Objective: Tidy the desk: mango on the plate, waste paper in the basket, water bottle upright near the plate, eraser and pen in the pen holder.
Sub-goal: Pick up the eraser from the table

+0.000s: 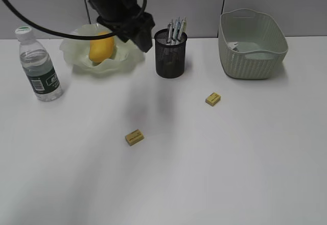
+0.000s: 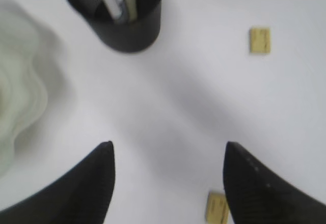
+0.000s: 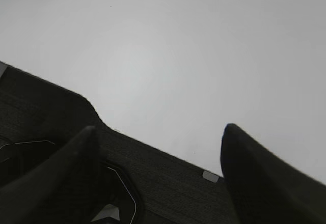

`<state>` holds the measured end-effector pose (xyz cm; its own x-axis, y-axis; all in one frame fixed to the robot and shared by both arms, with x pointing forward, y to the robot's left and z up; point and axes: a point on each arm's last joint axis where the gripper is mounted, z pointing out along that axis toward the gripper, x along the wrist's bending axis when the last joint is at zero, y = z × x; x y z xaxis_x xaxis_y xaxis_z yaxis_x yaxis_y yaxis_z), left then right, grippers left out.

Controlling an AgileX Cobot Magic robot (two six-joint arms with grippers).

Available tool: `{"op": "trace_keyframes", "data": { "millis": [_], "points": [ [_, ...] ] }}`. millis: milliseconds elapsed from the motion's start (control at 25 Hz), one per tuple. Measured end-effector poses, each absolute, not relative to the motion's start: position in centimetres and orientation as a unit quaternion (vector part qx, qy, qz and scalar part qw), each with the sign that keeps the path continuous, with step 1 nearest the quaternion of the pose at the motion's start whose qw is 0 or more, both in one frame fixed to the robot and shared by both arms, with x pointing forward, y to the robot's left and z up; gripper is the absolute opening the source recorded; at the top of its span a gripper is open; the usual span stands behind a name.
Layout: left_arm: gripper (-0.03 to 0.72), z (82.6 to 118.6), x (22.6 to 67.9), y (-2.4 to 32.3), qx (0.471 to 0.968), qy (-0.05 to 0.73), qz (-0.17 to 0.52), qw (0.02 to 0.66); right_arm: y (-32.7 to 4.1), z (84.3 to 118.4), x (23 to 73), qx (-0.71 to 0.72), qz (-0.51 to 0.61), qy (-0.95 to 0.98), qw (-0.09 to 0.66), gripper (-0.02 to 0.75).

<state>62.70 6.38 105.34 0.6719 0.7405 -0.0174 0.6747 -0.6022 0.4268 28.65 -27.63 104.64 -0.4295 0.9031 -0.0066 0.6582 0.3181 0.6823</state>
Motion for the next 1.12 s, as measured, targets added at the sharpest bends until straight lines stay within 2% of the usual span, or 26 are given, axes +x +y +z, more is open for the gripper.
{"op": "trace_keyframes", "data": {
  "millis": [80,160,520,880,1120],
  "points": [
    [0.486,105.6,62.1,7.3,0.896,0.409,0.081,0.154,-27.6,104.6,28.7,0.496,0.308,0.787,0.198,0.582],
    [0.476,106.1,61.9,7.9,0.891,0.422,0.092,0.135,-27.6,104.6,28.7,0.496,0.308,0.787,0.198,0.582],
    [0.47,110.6,58.8,9.9,0.867,0.456,0.11,0.165,-27.6,104.6,28.7,0.496,0.308,0.787,0.199,0.582],
    [0.462,108.5,51.7,14.0,0.877,0.464,0.07,0.101,-27.6,104.6,28.7,0.496,0.308,0.787,0.199,0.582],
    [0.46,107.8,45.3,17.7,0.876,0.467,0.069,0.103,-27.6,104.6,28.7,0.496,0.308,0.787,0.199,0.582]
  ]
}}
